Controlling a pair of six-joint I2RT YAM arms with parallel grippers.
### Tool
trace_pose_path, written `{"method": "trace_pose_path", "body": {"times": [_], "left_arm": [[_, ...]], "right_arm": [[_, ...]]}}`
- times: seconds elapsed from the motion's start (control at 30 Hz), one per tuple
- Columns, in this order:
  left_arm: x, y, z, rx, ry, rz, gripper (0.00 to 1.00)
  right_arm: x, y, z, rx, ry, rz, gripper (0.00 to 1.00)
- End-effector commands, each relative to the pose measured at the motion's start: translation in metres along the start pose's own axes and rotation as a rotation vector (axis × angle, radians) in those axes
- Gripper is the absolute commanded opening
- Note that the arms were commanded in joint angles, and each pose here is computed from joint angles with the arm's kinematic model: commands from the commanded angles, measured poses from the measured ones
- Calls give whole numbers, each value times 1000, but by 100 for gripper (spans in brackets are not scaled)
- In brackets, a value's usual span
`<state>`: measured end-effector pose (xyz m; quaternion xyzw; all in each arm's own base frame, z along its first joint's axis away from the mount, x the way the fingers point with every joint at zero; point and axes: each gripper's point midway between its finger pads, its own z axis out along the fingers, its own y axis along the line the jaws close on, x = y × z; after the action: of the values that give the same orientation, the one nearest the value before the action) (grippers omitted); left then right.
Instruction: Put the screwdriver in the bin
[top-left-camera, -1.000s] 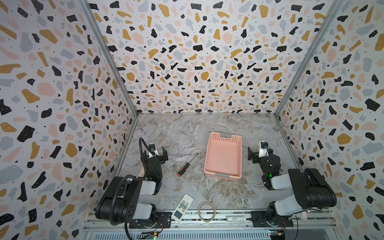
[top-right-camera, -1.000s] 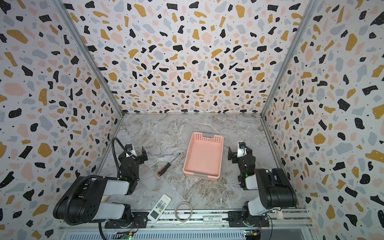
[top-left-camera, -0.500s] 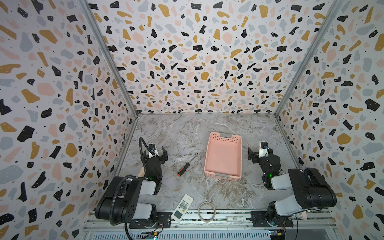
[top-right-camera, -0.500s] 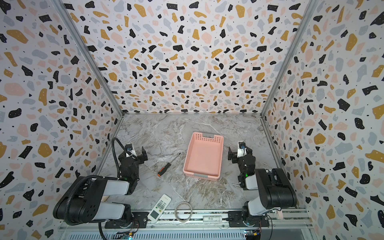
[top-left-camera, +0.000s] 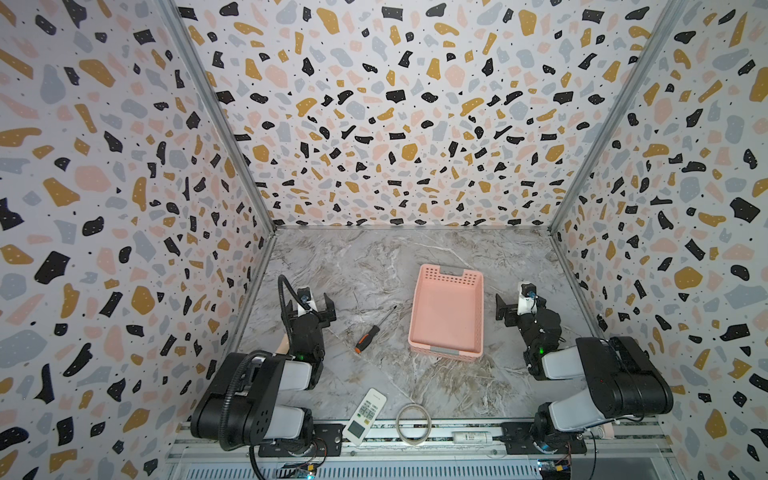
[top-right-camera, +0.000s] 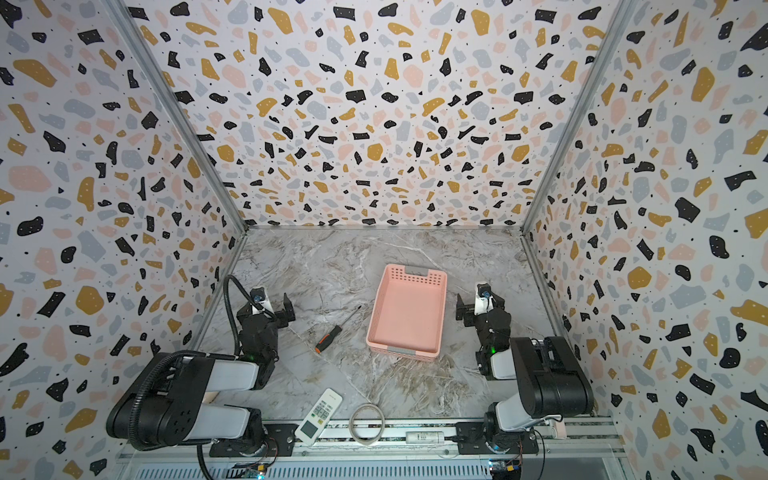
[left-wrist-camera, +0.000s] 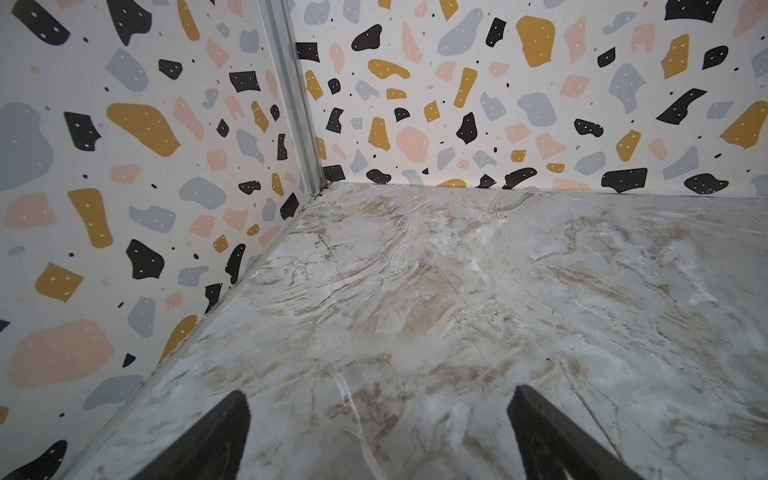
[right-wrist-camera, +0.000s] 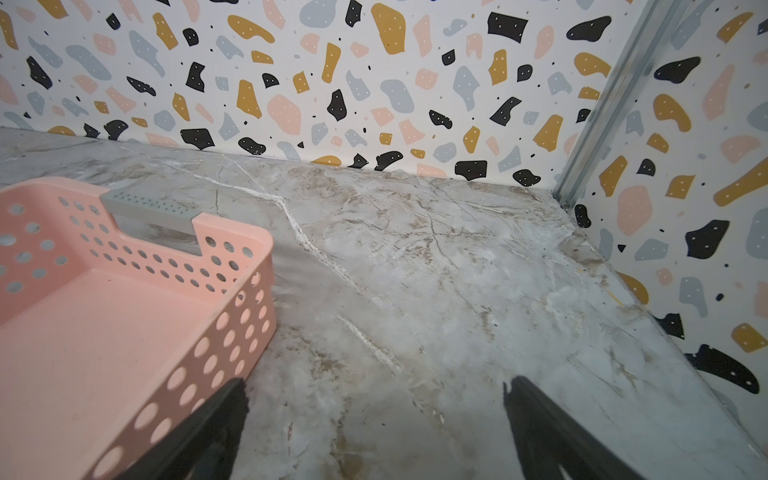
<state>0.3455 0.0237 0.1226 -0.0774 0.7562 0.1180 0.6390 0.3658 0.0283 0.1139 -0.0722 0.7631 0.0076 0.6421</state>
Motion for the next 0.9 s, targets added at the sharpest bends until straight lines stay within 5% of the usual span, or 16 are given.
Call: {"method": "trace_pose_path", "body": {"times": [0.0, 0.2, 0.53, 0.7, 0.87], "left_arm": [[-14, 15, -1, -82, -54, -58, 100], [-52, 31, 7, -201, 26, -106, 99], [-226, 0, -28, 97, -102, -157, 100], [-212, 8, -35, 78, -104, -310, 100], [-202, -35, -39, 318, -62, -327, 100]], "right_arm": [[-10, -2, 3, 5, -24, 7, 99], [-9, -2, 3, 4, -23, 7, 99], [-46, -3, 16, 20, 55, 22, 99], [-143, 25, -5, -116, -59, -5, 99], [-198, 32, -42, -144, 27, 171, 99]]}}
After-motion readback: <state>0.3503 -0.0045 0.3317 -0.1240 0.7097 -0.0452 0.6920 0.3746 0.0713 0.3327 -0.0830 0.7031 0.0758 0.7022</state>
